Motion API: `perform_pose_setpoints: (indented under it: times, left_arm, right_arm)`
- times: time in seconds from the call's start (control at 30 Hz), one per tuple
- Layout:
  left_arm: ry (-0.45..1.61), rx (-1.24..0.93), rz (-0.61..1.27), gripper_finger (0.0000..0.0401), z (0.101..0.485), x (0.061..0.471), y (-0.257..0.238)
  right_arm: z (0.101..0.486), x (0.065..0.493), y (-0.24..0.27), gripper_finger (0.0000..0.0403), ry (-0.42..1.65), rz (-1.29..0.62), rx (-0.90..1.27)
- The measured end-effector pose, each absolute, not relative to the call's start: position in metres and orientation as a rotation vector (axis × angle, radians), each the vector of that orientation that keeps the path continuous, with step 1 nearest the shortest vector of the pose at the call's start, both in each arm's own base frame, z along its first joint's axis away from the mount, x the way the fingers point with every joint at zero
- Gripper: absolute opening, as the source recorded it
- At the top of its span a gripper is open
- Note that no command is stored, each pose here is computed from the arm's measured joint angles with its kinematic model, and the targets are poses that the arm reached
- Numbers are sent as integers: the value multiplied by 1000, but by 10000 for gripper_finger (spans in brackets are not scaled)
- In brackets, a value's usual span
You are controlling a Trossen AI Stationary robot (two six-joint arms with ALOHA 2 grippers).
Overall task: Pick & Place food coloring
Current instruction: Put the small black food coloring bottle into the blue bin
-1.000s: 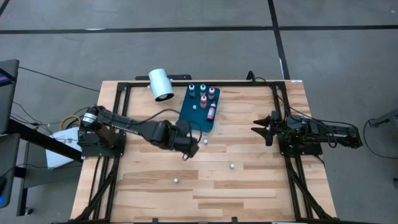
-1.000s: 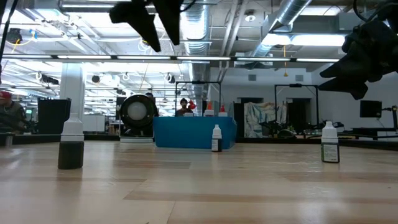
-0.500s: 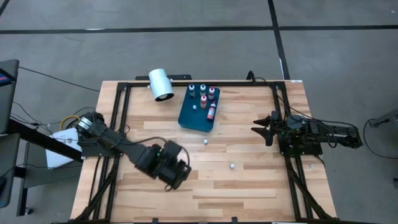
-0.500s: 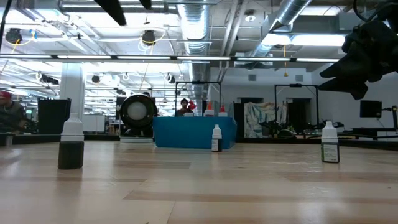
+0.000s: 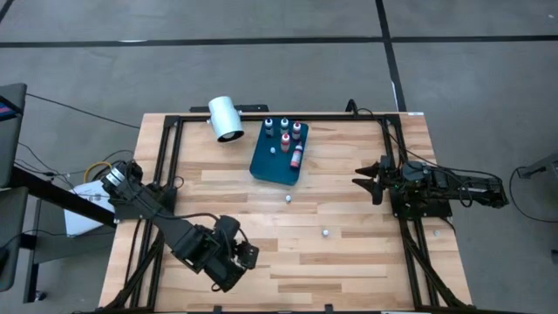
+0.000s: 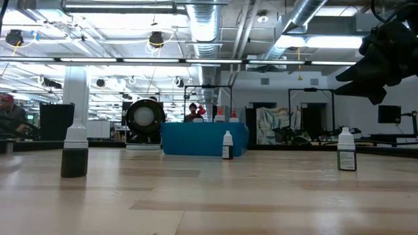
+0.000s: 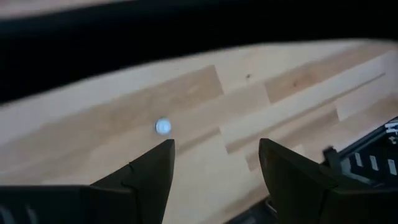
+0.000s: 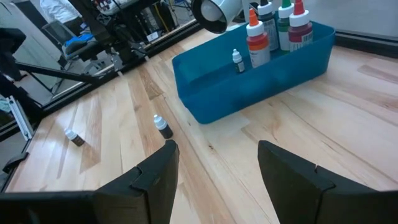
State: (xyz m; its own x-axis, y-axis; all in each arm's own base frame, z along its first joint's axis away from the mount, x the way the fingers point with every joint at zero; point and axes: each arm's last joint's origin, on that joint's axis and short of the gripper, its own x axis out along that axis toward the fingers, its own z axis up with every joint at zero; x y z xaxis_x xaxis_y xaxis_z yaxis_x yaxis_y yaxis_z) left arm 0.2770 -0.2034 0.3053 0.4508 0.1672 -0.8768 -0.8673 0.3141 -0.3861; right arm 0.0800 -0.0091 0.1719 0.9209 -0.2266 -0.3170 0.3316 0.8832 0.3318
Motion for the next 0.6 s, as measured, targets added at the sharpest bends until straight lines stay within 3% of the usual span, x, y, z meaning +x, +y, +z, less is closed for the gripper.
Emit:
perform_pose_setpoints:
  times: [0.33, 0.6]
  left_arm:
    - [844, -1089, 848, 224, 299, 277, -203]
    - [850, -1146, 832, 224, 252, 283, -202]
  right_arm:
    - [172, 80, -9, 207, 275, -295, 391]
    - [172, 80, -9, 207, 275, -295, 392]
